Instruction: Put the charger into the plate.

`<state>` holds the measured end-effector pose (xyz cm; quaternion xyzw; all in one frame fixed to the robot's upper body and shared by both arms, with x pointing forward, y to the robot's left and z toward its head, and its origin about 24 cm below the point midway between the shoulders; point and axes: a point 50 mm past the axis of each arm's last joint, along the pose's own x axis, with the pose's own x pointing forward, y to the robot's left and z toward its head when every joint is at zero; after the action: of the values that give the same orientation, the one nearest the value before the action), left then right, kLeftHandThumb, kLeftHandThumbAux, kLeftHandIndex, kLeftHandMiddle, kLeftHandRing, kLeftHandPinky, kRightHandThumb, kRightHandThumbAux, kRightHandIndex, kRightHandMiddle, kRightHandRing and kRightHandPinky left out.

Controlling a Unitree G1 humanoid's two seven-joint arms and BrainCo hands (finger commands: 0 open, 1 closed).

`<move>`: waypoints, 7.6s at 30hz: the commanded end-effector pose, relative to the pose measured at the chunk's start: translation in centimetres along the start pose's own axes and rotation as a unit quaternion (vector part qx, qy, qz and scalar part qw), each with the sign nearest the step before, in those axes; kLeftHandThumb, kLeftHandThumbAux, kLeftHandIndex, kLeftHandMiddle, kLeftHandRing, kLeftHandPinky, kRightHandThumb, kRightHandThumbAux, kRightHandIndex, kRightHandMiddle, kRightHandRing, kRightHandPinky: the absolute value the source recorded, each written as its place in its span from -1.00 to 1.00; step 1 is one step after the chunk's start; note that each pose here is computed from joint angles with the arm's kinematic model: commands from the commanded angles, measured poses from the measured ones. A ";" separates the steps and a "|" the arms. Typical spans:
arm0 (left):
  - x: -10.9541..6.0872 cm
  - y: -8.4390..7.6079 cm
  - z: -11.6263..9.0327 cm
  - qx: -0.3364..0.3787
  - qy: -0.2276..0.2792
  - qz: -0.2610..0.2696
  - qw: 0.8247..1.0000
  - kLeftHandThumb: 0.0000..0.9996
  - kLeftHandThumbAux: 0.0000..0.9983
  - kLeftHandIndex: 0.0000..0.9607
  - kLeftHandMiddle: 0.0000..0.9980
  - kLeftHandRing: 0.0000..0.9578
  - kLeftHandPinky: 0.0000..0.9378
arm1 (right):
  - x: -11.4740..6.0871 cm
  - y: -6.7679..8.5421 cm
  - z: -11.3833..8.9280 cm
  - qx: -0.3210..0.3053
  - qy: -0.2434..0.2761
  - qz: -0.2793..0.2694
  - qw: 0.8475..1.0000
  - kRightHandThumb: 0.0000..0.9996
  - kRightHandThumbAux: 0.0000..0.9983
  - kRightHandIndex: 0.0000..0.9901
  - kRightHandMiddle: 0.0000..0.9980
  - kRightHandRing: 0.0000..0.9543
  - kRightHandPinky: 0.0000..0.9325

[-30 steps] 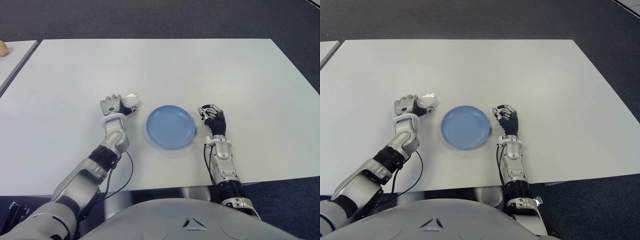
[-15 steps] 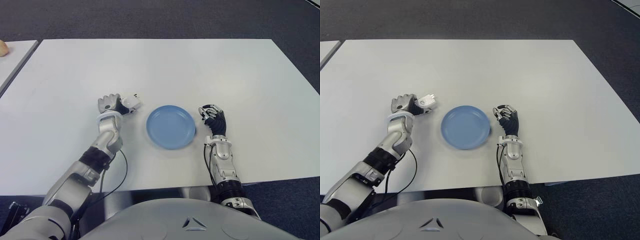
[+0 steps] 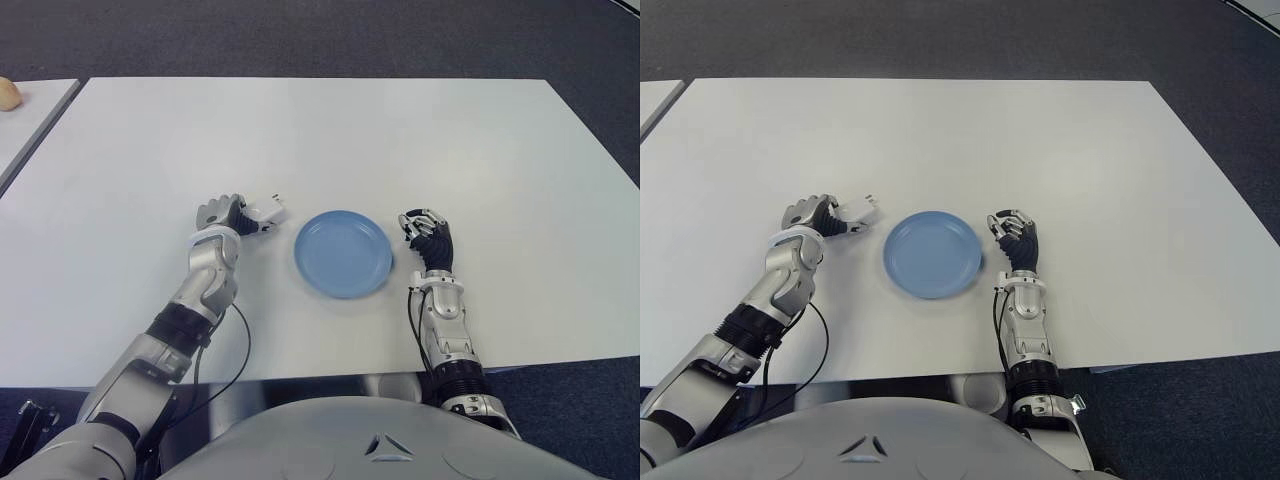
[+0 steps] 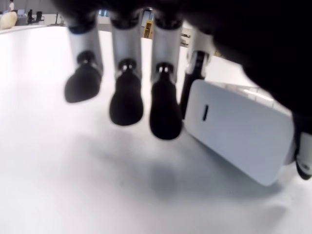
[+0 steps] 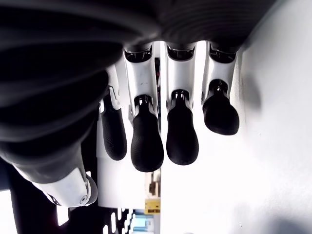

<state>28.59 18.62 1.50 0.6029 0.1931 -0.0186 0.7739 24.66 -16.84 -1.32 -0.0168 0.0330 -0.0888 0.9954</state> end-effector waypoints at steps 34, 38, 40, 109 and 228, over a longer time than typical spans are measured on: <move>-2.9 4.0 1.8 -0.076 -0.078 0.096 0.989 0.47 0.37 -0.07 0.60 0.68 0.70 | -0.7 0.0 -1.4 0.002 0.027 -0.005 1.000 0.41 0.45 -0.12 0.52 0.58 0.64; -3.8 4.5 2.7 -0.085 -0.111 0.116 0.983 0.47 0.38 -0.07 0.61 0.68 0.71 | -0.6 -0.1 -1.5 0.001 0.030 -0.004 1.000 0.41 0.45 -0.12 0.52 0.58 0.64; -4.1 4.6 3.0 -0.089 -0.124 0.122 0.981 0.47 0.38 -0.07 0.61 0.68 0.74 | -0.6 -0.1 -1.5 0.001 0.030 -0.004 1.000 0.41 0.45 -0.12 0.52 0.58 0.64; -3.6 -4.6 7.5 0.074 -0.332 0.039 0.939 0.33 0.26 -0.35 -0.33 -0.32 -0.31 | -0.6 0.1 -1.2 0.002 0.018 0.001 1.000 0.41 0.45 -0.12 0.53 0.57 0.64; -2.7 -5.0 -3.7 -0.568 -0.069 0.115 0.812 0.40 0.45 -0.12 -0.05 -0.01 0.03 | -0.8 -0.7 -1.3 -0.014 0.023 0.001 1.000 0.41 0.45 -0.12 0.53 0.59 0.66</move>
<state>24.14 19.70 -2.44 0.0641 0.0279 0.1340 0.9885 24.54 -17.16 -1.31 -0.0288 0.0202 -0.0846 0.9958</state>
